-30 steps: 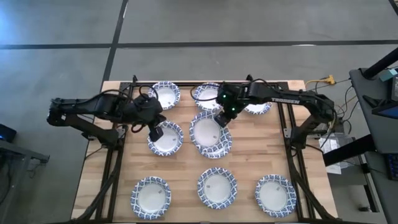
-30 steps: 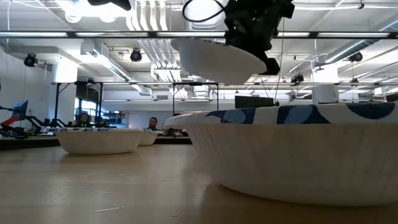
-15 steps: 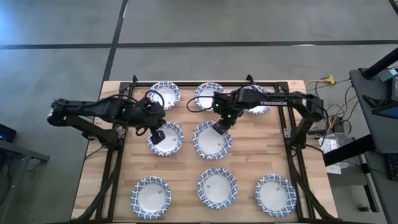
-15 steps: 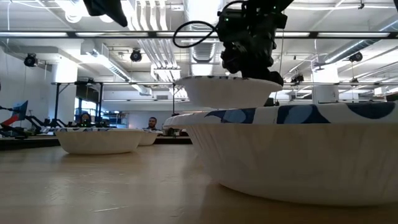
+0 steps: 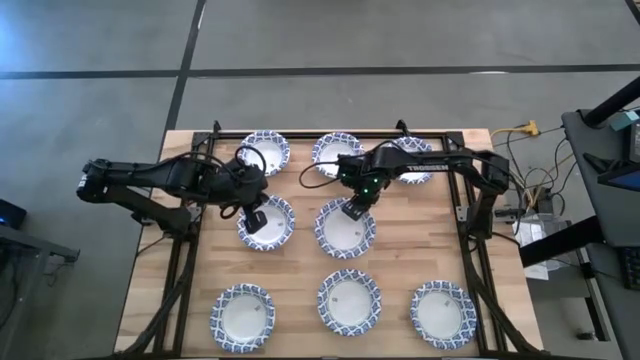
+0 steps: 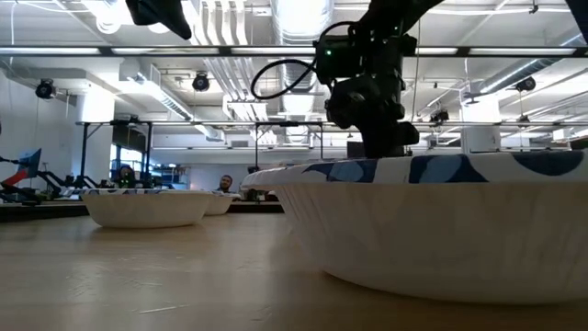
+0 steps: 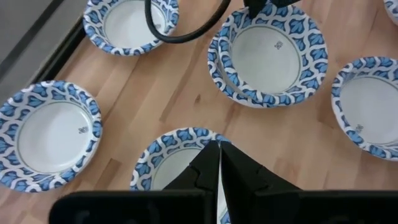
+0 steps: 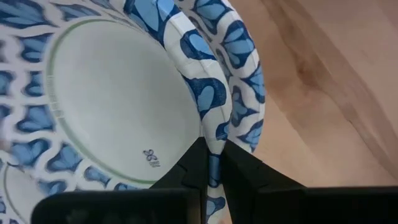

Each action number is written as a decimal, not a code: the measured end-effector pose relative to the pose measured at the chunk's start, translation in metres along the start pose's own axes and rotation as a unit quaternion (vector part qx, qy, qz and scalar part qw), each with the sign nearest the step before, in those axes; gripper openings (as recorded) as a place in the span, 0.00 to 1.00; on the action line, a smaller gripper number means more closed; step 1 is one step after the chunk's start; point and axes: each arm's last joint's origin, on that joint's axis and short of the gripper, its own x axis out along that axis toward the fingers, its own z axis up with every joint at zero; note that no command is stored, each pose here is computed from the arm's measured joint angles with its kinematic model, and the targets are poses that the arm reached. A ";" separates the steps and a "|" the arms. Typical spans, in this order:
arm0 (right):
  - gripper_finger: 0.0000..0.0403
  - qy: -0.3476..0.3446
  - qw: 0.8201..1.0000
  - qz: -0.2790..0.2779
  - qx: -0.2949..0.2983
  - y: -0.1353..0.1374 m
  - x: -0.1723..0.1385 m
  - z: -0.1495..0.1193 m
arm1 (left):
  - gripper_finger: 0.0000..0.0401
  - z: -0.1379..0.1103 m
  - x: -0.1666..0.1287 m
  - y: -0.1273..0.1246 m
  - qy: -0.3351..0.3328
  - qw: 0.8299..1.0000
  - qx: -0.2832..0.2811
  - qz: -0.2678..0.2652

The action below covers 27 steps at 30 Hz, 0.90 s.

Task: Nest bowls inside each other
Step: Stack the white patterned bowl on top of the center white patterned bowl

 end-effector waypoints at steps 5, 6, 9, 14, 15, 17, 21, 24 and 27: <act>0.08 0.005 1.000 -0.014 -0.001 -0.002 0.008 0.002 | 0.00 0.000 0.000 -0.001 0.004 1.000 -0.013 -0.008; 0.08 0.006 1.000 -0.016 -0.004 -0.002 0.009 0.003 | 0.00 0.000 0.000 -0.001 0.003 1.000 -0.013 -0.009; 0.08 0.006 1.000 -0.017 -0.013 -0.002 0.010 0.003 | 0.00 0.000 0.000 -0.001 0.002 1.000 -0.014 -0.010; 0.13 -0.003 1.000 -0.017 -0.024 -0.001 0.009 0.004 | 0.00 0.002 0.000 -0.002 -0.009 1.000 -0.018 -0.016; 0.15 -0.004 1.000 -0.016 -0.026 -0.001 0.008 0.005 | 0.00 0.002 0.000 -0.002 -0.009 1.000 -0.018 -0.016; 0.19 -0.005 0.999 -0.015 -0.027 -0.001 0.008 0.005 | 0.00 0.003 0.000 -0.002 -0.013 1.000 -0.019 -0.018; 0.28 -0.004 0.999 -0.016 -0.028 -0.001 0.008 0.005 | 0.00 0.004 0.000 -0.003 -0.019 0.999 -0.022 -0.021; 0.33 -0.006 0.999 -0.015 -0.029 -0.001 0.006 0.004 | 0.00 0.005 0.000 -0.003 -0.019 0.999 -0.022 -0.021; 0.37 -0.014 0.999 -0.011 -0.030 0.001 0.000 0.004 | 0.00 0.005 0.000 -0.003 -0.019 0.999 -0.022 -0.021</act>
